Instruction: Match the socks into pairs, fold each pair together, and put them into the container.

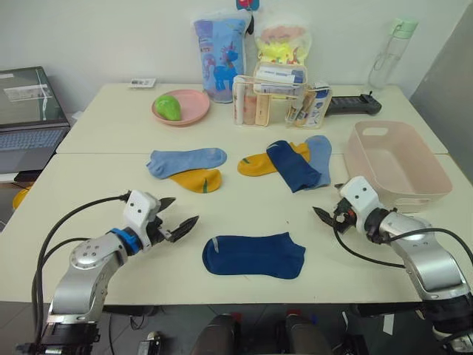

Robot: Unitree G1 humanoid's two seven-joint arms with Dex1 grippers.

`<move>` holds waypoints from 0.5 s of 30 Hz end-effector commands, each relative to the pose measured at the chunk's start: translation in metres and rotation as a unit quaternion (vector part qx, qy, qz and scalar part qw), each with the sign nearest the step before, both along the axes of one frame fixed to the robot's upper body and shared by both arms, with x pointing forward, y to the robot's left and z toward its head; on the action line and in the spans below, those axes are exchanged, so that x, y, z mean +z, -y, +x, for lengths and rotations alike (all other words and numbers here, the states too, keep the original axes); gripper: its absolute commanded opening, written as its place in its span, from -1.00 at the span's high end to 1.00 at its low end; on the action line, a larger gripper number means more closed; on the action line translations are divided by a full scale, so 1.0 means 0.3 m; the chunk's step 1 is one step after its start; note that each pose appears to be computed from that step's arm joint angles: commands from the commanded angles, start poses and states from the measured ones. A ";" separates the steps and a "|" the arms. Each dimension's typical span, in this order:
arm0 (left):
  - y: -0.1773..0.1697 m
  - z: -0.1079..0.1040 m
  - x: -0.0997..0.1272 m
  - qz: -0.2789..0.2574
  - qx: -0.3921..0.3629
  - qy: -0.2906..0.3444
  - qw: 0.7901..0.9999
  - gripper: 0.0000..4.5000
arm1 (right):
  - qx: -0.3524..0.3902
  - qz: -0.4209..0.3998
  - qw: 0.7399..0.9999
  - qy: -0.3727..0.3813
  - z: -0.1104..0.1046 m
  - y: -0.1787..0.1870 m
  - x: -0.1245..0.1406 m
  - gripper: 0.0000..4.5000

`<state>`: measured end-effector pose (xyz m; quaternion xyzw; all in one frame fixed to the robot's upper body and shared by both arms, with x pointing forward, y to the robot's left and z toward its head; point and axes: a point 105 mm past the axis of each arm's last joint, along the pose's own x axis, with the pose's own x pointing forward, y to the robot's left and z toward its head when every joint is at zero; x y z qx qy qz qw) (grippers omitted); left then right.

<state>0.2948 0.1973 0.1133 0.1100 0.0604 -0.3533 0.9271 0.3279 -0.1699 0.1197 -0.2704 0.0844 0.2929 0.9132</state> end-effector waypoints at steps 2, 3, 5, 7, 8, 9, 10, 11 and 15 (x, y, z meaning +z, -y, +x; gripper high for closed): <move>0.159 -0.034 0.136 0.008 -0.136 0.040 0.990 -0.98 | 0.034 -0.057 0.996 0.053 0.073 -0.036 0.053 -1.00; 0.188 -0.037 0.157 0.006 -0.155 0.044 0.987 -0.98 | 0.033 -0.063 0.996 0.056 0.095 -0.037 0.055 -1.00; 0.227 -0.040 0.184 0.006 -0.179 0.055 0.982 -0.98 | 0.032 -0.070 0.995 0.059 0.125 -0.039 0.057 -1.00; 0.259 -0.032 0.210 -0.006 -0.185 0.067 0.980 -0.98 | 0.030 -0.070 0.996 0.056 0.152 -0.045 0.050 -1.00; 0.267 -0.025 0.217 -0.013 -0.181 0.069 0.981 -0.98 | 0.026 -0.065 0.996 0.055 0.163 -0.048 0.048 -1.00; 0.271 -0.016 0.223 -0.019 -0.177 0.072 0.981 -0.98 | 0.023 -0.061 0.996 0.054 0.175 -0.050 0.046 -1.00; 0.274 -0.010 0.224 -0.022 -0.174 0.073 0.982 -0.98 | 0.021 -0.058 0.997 0.053 0.185 -0.053 0.042 -1.00; 0.272 -0.007 0.219 -0.017 -0.174 0.074 0.982 -0.98 | 0.015 -0.042 0.998 0.045 0.193 -0.055 0.038 -1.00; 0.266 -0.004 0.203 -0.007 -0.174 0.074 0.982 -1.00 | 0.006 -0.021 0.999 0.037 0.212 -0.044 0.040 -0.83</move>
